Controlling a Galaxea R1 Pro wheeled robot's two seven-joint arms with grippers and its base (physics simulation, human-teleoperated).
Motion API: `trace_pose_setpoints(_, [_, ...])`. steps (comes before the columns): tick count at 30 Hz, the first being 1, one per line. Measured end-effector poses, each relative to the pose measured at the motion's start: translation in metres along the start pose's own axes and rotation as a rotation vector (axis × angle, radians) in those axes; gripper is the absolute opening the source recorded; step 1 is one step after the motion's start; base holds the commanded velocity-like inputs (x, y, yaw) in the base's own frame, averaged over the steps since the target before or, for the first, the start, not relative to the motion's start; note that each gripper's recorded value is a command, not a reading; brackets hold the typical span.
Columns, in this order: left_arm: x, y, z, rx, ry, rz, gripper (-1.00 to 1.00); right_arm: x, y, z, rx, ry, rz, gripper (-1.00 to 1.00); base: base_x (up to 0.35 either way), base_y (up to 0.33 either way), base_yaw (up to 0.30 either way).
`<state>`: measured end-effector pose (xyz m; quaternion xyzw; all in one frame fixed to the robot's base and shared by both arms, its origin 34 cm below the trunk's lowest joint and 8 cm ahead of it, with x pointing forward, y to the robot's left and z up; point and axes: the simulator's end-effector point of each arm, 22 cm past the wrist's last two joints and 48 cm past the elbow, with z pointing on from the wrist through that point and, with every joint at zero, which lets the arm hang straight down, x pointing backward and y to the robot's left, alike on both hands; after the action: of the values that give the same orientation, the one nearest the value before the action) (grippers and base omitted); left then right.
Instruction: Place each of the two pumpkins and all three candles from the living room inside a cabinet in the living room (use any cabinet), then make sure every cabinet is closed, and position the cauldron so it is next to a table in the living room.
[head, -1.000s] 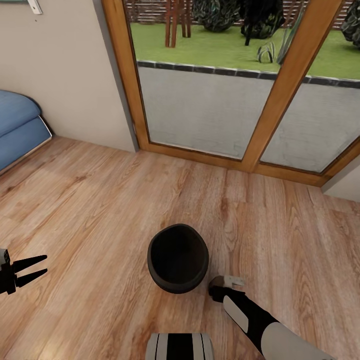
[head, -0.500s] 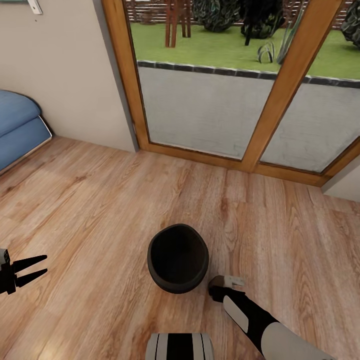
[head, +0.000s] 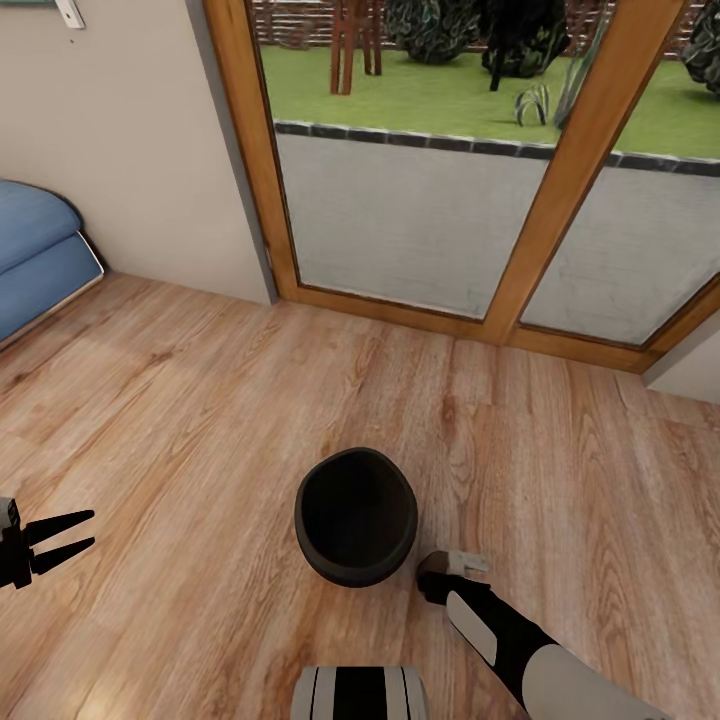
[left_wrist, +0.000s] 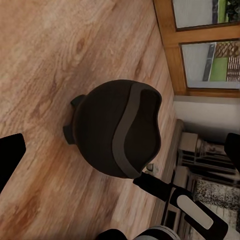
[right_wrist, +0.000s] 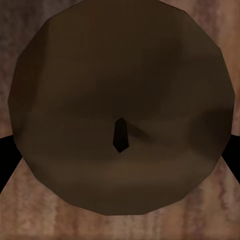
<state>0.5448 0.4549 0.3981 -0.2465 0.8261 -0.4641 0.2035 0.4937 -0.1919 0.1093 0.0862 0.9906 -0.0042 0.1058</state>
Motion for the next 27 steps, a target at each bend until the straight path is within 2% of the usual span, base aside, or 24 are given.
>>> trace_pose_setpoints(6, [0.000,0.000,0.000,0.000,0.000,0.000,1.00,0.000,0.000,0.000,0.000,0.000,0.002,-1.00,0.000,0.000,0.000])
trace_pose_setpoints(20, [-0.007,-0.025,-0.011,0.034,-0.026,0.038,1.00,-0.025,0.002,-0.020,0.000,-0.053,0.000,-1.00,0.000,0.000,0.000])
trace_pose_setpoints(23, [-0.008,-0.031,-0.013,0.041,-0.031,0.046,1.00,-0.030,-0.008,-0.025,0.043,-0.062,-0.002,-1.00,0.000,0.000,0.000])
trace_pose_setpoints(25, [-0.009,-0.034,-0.015,0.046,-0.035,0.052,1.00,-0.035,-0.029,-0.030,0.140,-0.074,0.003,-1.00,0.000,0.000,0.000])
trace_pose_setpoints(27, [-0.010,-0.038,-0.017,0.050,-0.038,0.057,1.00,-0.038,-0.038,-0.035,0.181,-0.083,0.011,-1.00,0.000,0.000,0.000])
